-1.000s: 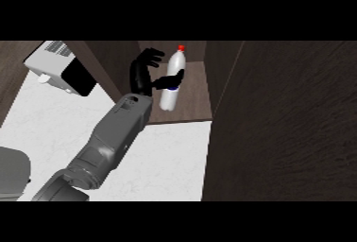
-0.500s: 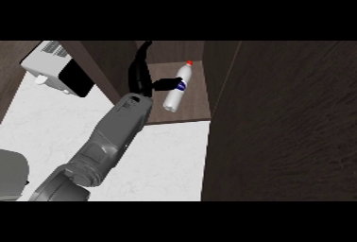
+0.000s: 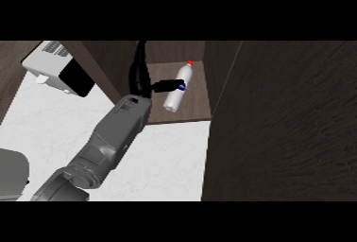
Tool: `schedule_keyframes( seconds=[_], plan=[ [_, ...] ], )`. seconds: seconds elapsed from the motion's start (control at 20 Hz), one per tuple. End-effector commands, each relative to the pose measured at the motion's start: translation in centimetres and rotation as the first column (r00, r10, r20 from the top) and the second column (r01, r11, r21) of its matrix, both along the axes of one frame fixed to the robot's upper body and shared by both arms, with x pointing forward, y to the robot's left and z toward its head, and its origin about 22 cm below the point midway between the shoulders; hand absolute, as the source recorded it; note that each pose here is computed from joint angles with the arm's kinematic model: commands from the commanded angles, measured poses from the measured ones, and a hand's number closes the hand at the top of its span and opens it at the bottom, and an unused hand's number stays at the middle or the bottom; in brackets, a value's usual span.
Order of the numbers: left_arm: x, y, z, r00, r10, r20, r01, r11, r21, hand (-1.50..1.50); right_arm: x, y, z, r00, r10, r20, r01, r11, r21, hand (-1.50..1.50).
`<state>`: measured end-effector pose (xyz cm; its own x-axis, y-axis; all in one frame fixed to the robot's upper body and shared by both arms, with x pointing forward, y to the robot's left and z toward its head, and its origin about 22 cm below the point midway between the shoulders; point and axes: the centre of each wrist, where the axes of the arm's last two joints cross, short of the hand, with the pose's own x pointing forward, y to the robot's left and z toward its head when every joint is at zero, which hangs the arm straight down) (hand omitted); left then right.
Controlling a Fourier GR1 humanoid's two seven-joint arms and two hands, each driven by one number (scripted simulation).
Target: Pick up the bottled water, place it into the cabinet and close the cabinet
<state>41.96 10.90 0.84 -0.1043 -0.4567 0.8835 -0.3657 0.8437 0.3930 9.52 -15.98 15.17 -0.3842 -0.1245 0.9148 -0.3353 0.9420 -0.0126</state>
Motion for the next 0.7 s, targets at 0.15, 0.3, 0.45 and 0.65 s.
schedule_keyframes(
  seconds=[0.15,0.3,0.45,0.65],
  plan=[
    [-0.3,0.7,-0.1,0.980,-0.132,0.151,0.163,0.964,-0.212,1.50,-0.7,-0.3,0.4,1.000,0.017,0.006,-0.017,1.000,0.004,-1.50],
    [0.0,0.4,0.7,0.955,-0.213,0.204,0.262,0.931,-0.255,1.50,-1.2,-0.4,1.5,0.999,0.027,0.017,-0.027,0.999,0.025,-1.50],
    [-0.1,0.0,0.8,0.946,-0.232,0.225,0.292,0.913,-0.285,1.50,-1.5,-0.9,2.1,1.000,0.023,0.017,-0.023,1.000,-0.001,-1.50],
    [-1.3,0.6,-0.7,0.918,-0.318,0.236,0.388,0.839,-0.381,1.50,-1.7,-0.3,1.5,1.000,0.005,-0.004,-0.005,1.000,0.029,-1.50]
  ],
)
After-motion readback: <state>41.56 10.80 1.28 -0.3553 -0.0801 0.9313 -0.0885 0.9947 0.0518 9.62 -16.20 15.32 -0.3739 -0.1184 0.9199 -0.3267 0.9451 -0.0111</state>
